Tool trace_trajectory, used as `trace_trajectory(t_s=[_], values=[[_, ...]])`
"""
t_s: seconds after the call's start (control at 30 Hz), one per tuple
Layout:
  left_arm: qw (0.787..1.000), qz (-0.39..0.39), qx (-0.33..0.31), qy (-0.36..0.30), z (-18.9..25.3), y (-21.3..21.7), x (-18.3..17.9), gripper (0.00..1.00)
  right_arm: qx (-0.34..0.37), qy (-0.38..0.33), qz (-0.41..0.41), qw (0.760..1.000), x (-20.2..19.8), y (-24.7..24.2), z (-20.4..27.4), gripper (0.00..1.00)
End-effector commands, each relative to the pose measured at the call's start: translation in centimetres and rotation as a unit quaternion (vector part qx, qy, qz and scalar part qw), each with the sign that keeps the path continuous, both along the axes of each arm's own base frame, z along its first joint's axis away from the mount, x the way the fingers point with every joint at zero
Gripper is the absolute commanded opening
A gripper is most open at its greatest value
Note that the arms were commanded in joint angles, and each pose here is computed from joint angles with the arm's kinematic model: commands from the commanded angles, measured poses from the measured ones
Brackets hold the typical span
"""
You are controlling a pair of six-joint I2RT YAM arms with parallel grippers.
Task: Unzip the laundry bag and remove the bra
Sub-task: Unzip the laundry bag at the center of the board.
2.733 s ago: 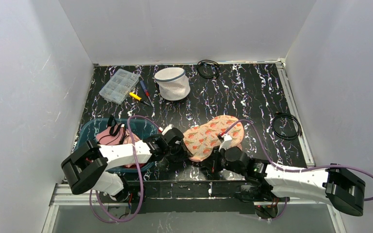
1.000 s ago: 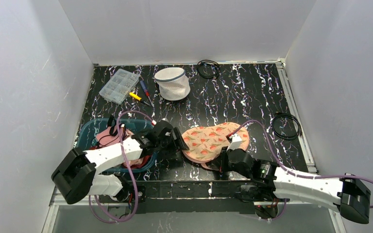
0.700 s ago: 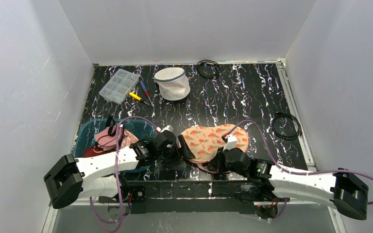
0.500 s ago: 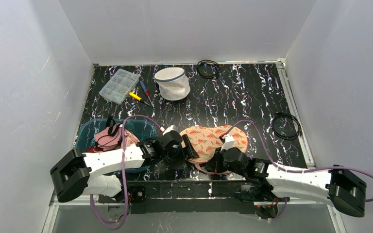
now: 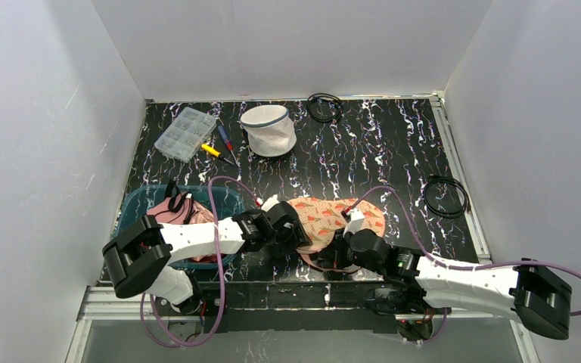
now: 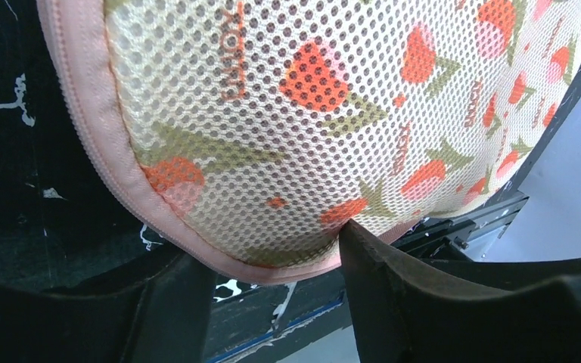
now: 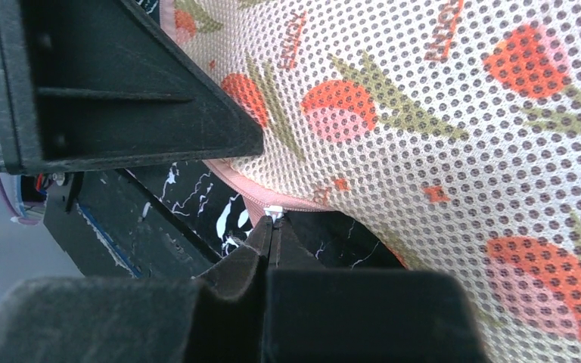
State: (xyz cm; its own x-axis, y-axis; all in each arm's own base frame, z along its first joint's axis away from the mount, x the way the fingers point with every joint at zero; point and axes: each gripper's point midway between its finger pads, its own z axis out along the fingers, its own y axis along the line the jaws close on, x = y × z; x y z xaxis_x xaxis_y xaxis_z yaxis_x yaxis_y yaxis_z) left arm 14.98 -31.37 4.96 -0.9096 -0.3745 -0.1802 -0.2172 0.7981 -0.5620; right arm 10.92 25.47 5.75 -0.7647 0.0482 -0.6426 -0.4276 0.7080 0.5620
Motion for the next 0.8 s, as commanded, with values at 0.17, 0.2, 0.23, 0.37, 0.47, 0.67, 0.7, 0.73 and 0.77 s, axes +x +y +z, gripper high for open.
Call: trace_trajectory(t_s=[0.17,0.2,0.23,0.37,0.47,0.67,0.7,0.73,0.77], values=[[0.999,0.039,0.024,-0.024,0.6,1.3,1.1,0.32,0.041,-0.01,-0.003,0.999,0.2,0.7,2.2,0.01],[0.999,0.039,0.027,-0.024,0.6,1.4,1.1,0.28,0.04,-0.01,-0.004,0.999,0.2,0.6,2.1,0.01],[0.999,0.04,0.027,-0.025,0.6,1.5,1.1,0.23,0.038,-0.01,-0.005,0.999,0.2,0.5,2.0,0.01],[0.998,0.041,0.033,-0.029,0.9,1.7,1.2,0.05,0.027,-0.012,-0.013,0.999,0.4,0.0,1.8,0.01],[0.998,0.046,0.036,-0.034,1.2,2.0,1.4,0.0,0.011,-0.013,-0.028,0.999,0.6,-0.8,1.6,0.01],[0.996,0.063,0.044,-0.044,1.8,3.1,1.8,0.0,-0.013,-0.005,-0.053,0.999,0.7,-2.5,1.0,0.01],[0.996,0.068,0.046,-0.045,2.0,3.4,2.0,0.0,-0.014,-0.003,-0.055,0.998,0.7,-2.6,0.9,0.01],[0.995,0.074,0.049,-0.044,2.0,3.7,2.1,0.0,-0.014,-0.001,-0.056,0.998,0.6,-2.7,0.9,0.01],[0.995,0.078,0.051,-0.044,2.0,4.0,2.1,0.0,-0.013,-0.001,-0.057,0.998,0.6,-2.8,0.9,0.01]])
